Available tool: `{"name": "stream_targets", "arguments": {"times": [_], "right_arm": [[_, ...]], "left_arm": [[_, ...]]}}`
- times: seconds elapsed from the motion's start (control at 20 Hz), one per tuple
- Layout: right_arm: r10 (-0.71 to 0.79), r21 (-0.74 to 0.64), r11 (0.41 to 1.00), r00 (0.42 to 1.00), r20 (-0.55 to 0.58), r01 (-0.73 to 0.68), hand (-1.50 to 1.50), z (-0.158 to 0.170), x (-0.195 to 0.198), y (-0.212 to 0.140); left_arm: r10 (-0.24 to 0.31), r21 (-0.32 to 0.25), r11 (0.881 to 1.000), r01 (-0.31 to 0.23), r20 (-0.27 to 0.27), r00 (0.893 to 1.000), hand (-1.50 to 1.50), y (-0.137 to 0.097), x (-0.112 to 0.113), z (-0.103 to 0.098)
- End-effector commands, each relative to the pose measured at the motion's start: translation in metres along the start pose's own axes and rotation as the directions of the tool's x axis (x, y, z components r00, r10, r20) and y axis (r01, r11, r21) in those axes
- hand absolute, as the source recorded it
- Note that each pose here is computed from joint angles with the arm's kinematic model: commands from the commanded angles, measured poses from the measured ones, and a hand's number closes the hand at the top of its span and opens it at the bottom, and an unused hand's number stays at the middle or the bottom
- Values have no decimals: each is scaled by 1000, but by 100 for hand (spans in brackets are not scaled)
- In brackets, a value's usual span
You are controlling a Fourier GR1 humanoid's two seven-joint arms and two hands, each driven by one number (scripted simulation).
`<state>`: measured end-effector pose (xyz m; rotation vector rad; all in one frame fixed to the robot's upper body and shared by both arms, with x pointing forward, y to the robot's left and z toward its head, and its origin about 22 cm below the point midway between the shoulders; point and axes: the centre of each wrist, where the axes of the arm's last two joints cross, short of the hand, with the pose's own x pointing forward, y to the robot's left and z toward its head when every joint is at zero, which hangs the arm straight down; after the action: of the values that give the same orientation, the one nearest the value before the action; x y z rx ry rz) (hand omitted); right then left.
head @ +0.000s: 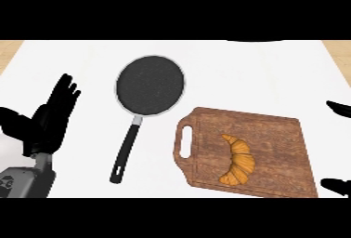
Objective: Pick the croissant from the cutting board and place it in the pan
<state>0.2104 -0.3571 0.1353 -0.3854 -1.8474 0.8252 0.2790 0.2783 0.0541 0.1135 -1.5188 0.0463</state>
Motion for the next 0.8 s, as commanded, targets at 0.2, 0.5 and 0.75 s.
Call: {"name": "stream_targets", "arguments": {"times": [0.2,0.5,0.75], "right_arm": [[311,211,932,949,-44,-295,-150,-41,64,-3],[416,435,831,906,-75,-346,-150,-62,58,25],[515,654,675,853,-84,-343,-150,-68,71,52]], "left_arm": [[0,-22,1000,0,-10,1000,0,-5,1,5],[-6,-23,1000,6,6,1000,0,-8,14,-6],[-8,-25,1000,8,8,1000,0,-11,12,-4]]}}
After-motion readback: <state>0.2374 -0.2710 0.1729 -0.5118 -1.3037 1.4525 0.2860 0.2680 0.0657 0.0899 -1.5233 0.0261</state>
